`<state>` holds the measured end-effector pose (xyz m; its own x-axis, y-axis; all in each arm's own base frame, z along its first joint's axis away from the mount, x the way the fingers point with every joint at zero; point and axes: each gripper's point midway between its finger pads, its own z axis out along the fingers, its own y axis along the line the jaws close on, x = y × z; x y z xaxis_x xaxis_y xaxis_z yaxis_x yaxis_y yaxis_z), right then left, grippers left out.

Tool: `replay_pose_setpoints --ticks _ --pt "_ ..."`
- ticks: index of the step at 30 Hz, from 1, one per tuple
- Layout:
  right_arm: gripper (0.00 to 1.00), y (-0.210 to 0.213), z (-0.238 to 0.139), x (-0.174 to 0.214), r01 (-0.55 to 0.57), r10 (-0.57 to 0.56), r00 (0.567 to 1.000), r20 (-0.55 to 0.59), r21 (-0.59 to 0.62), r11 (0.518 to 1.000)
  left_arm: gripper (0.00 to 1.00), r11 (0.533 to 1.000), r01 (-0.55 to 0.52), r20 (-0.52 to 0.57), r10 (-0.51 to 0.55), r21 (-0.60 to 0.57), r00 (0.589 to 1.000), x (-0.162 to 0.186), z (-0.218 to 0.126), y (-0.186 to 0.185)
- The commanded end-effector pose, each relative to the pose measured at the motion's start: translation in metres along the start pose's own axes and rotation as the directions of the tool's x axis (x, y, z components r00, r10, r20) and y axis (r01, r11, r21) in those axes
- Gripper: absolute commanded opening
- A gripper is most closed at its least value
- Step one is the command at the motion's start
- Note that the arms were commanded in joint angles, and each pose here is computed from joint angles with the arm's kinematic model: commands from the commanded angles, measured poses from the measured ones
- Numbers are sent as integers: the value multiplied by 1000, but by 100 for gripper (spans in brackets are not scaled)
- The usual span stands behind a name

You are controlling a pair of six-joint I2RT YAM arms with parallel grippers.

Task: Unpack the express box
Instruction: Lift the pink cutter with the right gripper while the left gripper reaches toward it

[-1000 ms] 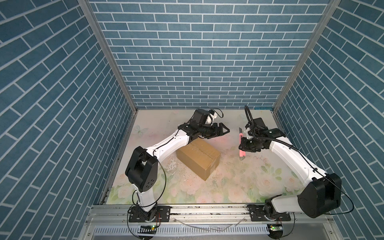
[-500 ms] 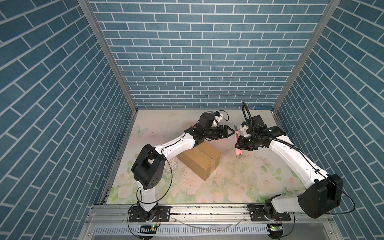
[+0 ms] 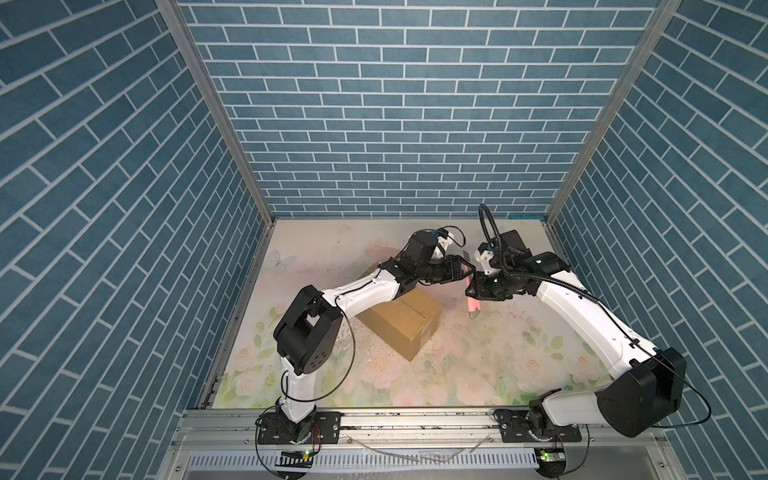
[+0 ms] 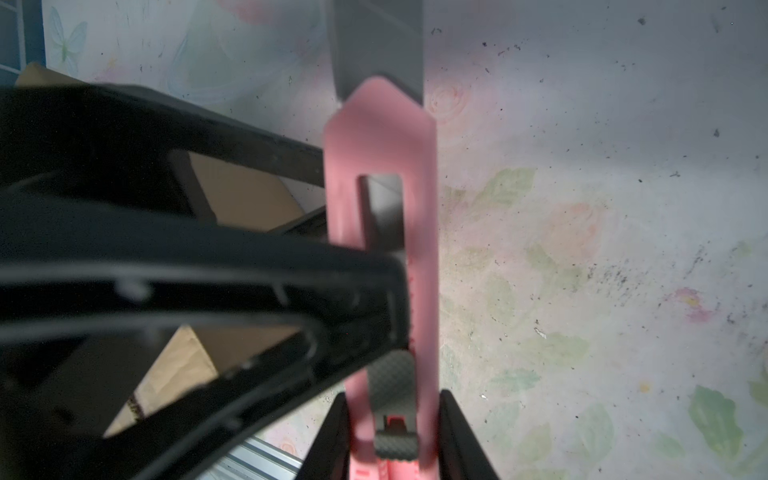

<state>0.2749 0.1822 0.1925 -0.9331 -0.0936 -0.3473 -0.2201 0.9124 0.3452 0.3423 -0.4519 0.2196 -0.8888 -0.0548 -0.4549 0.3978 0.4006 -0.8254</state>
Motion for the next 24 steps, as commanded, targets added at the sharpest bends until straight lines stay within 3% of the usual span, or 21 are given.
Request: replay_pose_setpoints --ticks 1,12,24 --pt "0 12 -14 -8 50 -49 998 29 -24 998 50 999 -19 19 18 33 1000 -6 8 -10" --pt "0 17 -17 -10 63 -62 997 44 -34 997 35 998 7 23 -9 65 1000 -5 13 -10" --pt "0 20 -21 -9 70 -67 996 60 -44 997 10 996 22 29 -24 85 999 -4 15 -9"
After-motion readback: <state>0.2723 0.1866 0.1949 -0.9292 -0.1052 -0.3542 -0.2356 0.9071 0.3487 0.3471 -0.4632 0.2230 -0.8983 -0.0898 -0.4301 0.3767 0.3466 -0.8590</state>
